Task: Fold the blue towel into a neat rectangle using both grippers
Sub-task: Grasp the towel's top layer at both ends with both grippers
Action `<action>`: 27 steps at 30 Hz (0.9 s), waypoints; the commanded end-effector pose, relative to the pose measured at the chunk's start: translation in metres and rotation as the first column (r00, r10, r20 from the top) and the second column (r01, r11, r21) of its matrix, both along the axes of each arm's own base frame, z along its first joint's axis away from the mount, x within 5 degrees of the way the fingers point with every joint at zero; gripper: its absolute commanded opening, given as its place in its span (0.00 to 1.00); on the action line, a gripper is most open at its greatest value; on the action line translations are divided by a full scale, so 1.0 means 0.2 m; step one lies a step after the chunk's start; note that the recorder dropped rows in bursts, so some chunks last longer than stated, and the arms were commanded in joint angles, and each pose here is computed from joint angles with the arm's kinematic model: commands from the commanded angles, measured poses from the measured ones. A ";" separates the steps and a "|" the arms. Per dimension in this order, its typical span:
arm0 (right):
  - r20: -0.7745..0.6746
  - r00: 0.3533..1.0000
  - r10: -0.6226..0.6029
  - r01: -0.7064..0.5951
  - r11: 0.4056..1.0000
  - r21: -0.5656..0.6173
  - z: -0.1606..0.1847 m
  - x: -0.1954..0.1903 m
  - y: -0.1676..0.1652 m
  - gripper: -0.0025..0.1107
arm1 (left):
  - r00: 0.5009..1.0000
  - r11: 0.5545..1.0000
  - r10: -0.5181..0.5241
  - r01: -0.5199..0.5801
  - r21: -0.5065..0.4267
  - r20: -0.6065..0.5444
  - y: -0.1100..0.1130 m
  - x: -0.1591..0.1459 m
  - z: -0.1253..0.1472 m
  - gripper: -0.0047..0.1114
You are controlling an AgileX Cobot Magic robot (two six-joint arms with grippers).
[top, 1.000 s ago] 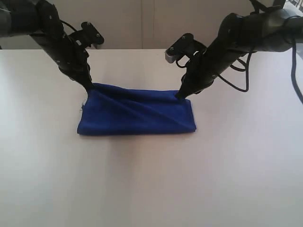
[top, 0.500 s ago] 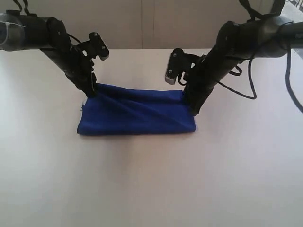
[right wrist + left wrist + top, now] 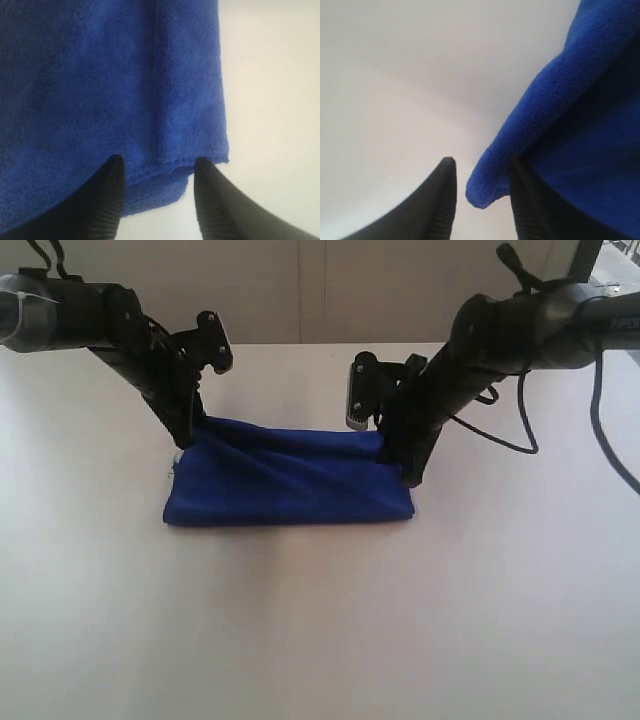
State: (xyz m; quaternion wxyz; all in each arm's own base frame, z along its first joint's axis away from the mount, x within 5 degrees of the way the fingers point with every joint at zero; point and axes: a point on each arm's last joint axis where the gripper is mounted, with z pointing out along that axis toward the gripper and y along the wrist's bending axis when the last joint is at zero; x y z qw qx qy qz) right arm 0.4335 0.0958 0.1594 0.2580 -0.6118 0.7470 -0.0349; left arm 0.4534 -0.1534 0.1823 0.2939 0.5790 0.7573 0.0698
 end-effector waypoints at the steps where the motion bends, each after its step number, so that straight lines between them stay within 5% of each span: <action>1: 0.018 1.000 0.015 -0.015 1.000 0.007 -0.03 0.01 0.02 0.40 | 1.000 1.000 0.001 -0.001 0.000 0.010 0.01 0.01 0.00 0.40; 16: 0.008 1.000 0.002 -0.002 1.000 0.000 -0.13 0.03 0.02 0.34 | 1.000 1.000 -0.017 0.017 0.024 -0.004 0.00 0.04 -0.15 0.40; 19: 0.014 1.000 0.000 0.000 1.000 -0.001 -0.13 0.03 0.02 0.24 | 1.000 1.000 -0.017 0.017 0.024 -0.006 0.00 0.04 -0.15 0.39; 23: 0.018 1.000 -0.001 0.001 1.000 -0.001 -0.13 0.03 0.02 0.03 | 1.000 0.999 -0.027 0.027 0.043 0.001 0.00 0.04 -0.15 0.24; 27: 0.033 0.999 -0.006 0.006 1.000 -0.001 -0.12 0.04 0.02 0.02 | 1.000 0.999 -0.027 0.027 0.043 0.001 0.00 0.04 -0.15 0.04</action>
